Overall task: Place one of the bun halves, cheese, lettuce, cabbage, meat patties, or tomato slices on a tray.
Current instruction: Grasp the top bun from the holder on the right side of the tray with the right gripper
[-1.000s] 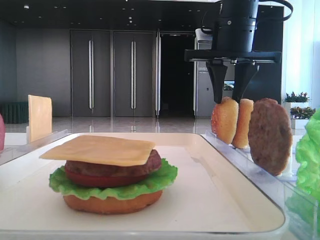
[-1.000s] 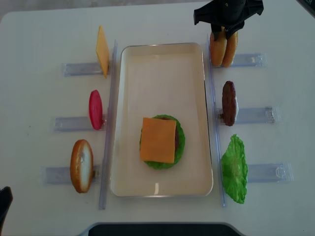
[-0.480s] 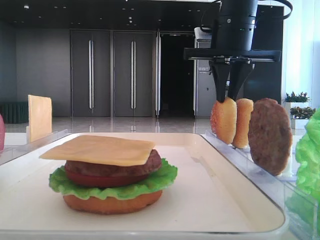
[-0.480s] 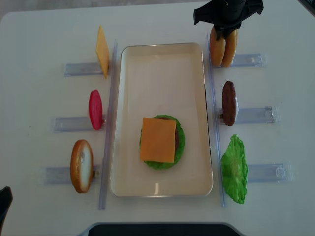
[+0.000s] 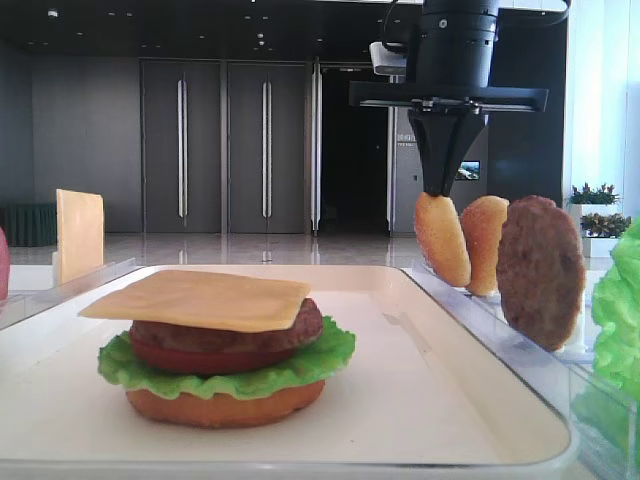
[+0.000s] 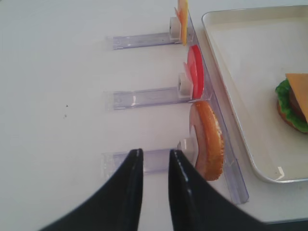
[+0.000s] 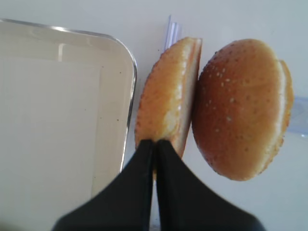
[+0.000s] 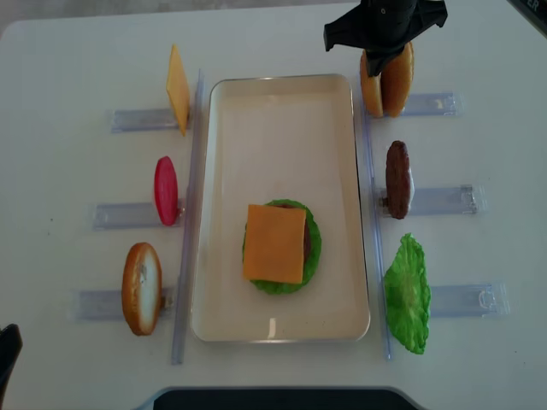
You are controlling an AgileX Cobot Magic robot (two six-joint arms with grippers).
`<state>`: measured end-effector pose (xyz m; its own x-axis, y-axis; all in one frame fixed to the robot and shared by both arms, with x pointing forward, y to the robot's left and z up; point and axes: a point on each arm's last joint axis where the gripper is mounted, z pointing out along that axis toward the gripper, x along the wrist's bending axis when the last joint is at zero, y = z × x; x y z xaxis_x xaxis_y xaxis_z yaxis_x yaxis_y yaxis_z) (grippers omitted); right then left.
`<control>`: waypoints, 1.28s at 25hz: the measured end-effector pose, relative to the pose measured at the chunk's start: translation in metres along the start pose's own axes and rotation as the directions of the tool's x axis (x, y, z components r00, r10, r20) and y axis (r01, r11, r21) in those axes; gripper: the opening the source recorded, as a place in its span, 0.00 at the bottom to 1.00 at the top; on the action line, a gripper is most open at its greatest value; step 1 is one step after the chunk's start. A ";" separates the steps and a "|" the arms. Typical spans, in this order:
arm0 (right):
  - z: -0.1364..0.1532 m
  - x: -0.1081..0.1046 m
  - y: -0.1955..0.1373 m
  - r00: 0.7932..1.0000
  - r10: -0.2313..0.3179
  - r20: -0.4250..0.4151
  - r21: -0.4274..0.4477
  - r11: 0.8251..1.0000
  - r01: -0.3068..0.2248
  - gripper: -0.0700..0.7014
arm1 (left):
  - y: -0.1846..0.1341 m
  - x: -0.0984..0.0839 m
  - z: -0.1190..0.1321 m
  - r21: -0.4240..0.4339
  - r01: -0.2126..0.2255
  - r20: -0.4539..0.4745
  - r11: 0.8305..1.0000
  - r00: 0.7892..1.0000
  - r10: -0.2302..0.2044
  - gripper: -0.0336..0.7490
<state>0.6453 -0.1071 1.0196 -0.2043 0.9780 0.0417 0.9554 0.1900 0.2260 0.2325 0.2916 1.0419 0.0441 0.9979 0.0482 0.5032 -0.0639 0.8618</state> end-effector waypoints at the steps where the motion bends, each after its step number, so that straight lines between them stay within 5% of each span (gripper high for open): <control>1: 0.000 0.000 0.000 1.000 0.000 0.001 0.000 1.000 0.000 0.11 | 0.000 0.000 0.000 0.000 0.000 0.000 1.000 1.000 0.000 0.22; 8: 0.000 0.000 0.001 1.000 -0.002 -0.001 -0.008 1.000 0.002 0.12 | 0.000 0.000 0.000 0.000 0.000 0.000 1.000 1.000 0.000 0.22; 17: -0.005 0.007 0.002 0.999 -0.013 -0.029 -0.052 0.999 0.012 0.59 | 0.000 0.000 0.000 0.000 0.000 0.000 1.000 1.000 0.000 0.22; 32: -0.005 0.002 0.005 1.000 -0.024 0.019 -0.075 0.997 0.025 0.76 | 0.000 0.000 0.000 0.000 0.000 0.000 1.000 1.000 0.000 0.22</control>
<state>0.6484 -0.1045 1.0256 -0.2231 0.9746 0.0180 0.9314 0.2077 0.2989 0.2325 0.2916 1.0419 0.0441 0.9979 0.0482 0.5032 -0.0639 0.8618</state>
